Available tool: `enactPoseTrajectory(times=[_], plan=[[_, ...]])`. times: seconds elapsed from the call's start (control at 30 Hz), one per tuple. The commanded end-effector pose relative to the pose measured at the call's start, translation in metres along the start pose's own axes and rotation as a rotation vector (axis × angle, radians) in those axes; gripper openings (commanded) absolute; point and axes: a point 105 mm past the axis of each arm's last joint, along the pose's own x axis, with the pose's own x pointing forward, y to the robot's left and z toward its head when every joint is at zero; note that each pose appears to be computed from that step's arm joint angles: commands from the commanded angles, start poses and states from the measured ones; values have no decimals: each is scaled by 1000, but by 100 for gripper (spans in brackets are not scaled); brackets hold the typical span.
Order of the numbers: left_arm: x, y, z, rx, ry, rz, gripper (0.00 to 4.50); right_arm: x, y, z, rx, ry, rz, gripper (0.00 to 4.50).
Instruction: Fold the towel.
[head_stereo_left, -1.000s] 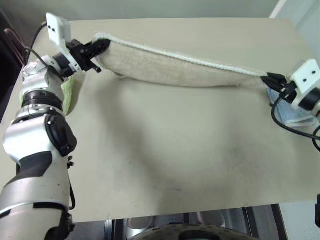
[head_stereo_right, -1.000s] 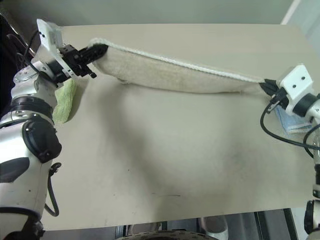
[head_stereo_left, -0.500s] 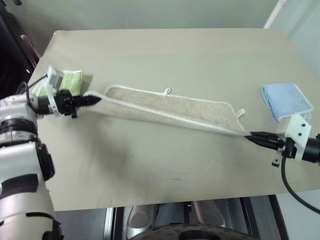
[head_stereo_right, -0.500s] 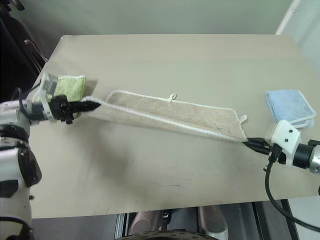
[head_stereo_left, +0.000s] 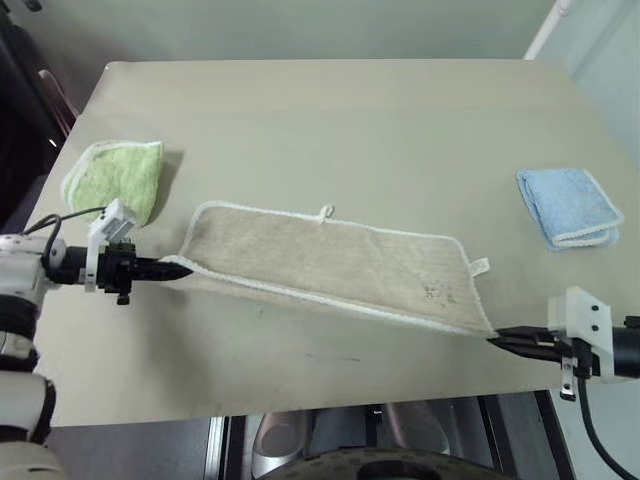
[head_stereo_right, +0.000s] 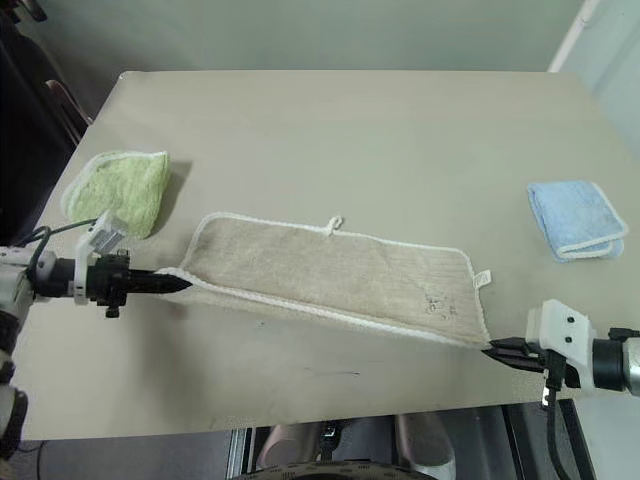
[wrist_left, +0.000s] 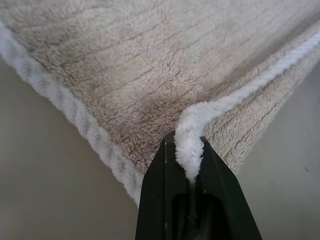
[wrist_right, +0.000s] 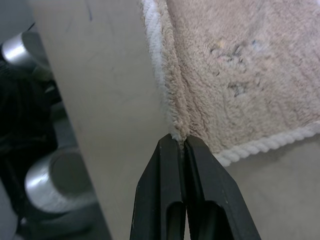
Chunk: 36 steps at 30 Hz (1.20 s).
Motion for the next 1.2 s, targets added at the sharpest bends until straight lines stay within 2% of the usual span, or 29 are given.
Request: enactPoseTrajectory(times=[0.03,0.17,0.3,0.4,0.53,0.73,0.87,1.07,1.2], plan=[[-55,0,-2,-35,63,134,0,-25,-19,-9,23,75,-105,2],[-57,6,5,-12,67,159,0,-21,-29,-8,-1,73,-102,2],[-49,14,31,16,-64,160,0,-16,-57,-4,-30,47,-181,2],[-45,17,35,31,-70,163,0,-15,-74,-2,-47,28,-228,2],[-41,36,51,40,-196,288,0,-12,-96,4,-54,-15,-291,2],[-26,51,65,92,-283,372,0,0,-115,3,-61,-30,-325,2],[-22,51,66,94,-259,366,0,8,-125,4,-79,-41,-351,2],[-16,57,71,99,-294,409,0,17,-132,6,-75,-76,-379,2],[-9,58,68,110,-261,395,0,19,-133,4,-65,-72,-388,2]])
